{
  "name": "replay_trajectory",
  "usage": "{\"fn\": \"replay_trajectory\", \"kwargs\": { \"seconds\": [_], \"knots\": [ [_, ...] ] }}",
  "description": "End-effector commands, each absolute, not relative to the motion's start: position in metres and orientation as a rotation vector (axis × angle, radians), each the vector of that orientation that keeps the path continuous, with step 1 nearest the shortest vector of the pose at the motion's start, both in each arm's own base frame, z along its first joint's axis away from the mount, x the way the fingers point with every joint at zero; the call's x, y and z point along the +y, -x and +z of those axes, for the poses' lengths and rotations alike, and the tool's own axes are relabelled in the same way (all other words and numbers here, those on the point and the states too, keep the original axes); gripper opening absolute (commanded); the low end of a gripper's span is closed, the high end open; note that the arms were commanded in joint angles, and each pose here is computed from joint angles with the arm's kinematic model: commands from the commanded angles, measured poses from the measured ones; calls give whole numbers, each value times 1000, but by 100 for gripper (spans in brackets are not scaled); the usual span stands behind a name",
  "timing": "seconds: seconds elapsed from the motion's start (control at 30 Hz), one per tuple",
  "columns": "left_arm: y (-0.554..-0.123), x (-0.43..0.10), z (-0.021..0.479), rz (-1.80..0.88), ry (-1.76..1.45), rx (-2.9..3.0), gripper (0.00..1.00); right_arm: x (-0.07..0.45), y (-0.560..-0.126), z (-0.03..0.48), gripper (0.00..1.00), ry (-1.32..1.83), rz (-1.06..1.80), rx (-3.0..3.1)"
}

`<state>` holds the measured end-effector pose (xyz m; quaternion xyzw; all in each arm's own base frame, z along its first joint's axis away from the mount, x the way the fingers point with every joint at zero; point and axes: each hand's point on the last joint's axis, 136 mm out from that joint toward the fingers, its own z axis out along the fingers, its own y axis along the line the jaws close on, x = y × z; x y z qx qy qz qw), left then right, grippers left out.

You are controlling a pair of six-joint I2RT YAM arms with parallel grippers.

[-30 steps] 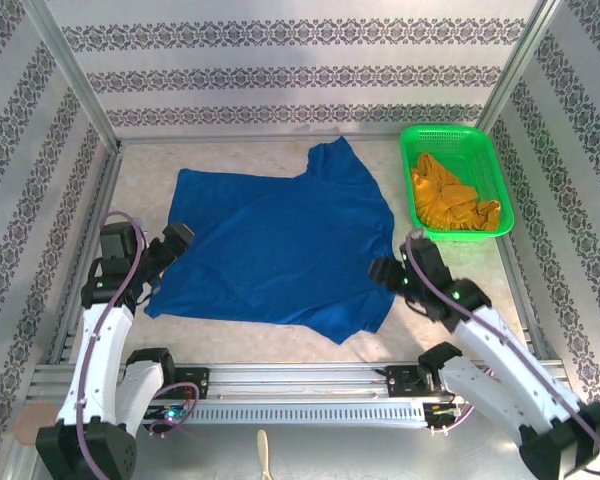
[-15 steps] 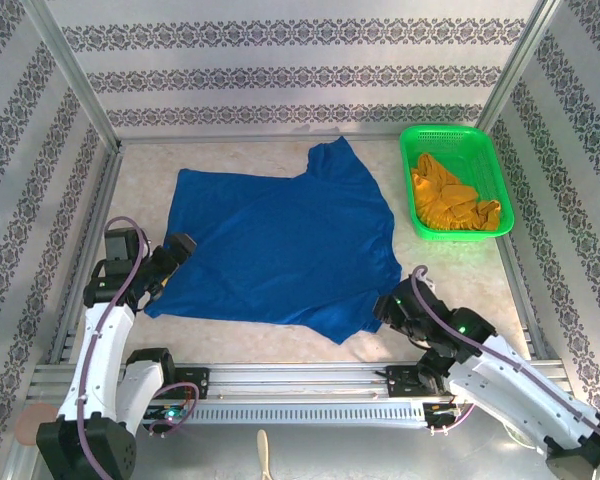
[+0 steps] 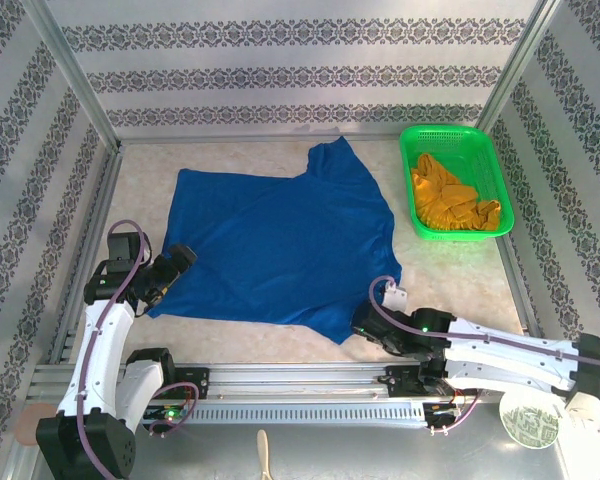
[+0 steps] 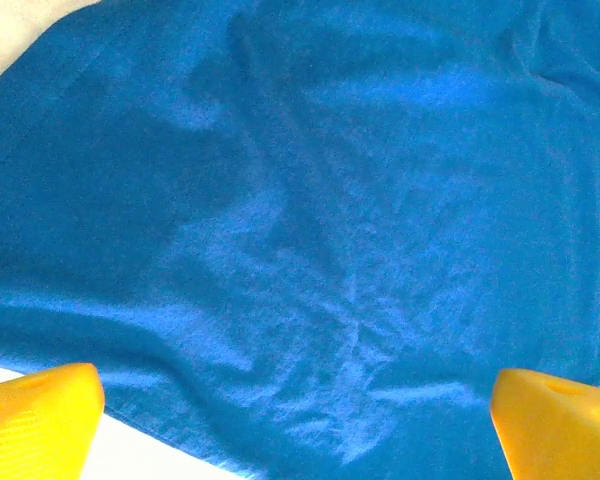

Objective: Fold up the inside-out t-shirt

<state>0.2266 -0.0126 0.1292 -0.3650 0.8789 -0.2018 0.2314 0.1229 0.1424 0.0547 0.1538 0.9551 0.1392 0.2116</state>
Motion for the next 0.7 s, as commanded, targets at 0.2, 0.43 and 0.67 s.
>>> {"fn": "replay_trajectory", "kwargs": {
  "seconds": [0.2,0.43,0.67],
  "knots": [
    [-224,-11,134,-554,1006,2418,99,142,-131,53,53,-577,403,2568],
    [-226,-11,132,-561,1015,2411,99,147,-126,42,50,-617,460,2591],
    [-228,-11,132,-559,1016,2407,99,162,-122,31,50,-606,458,2650]
  ]
}}
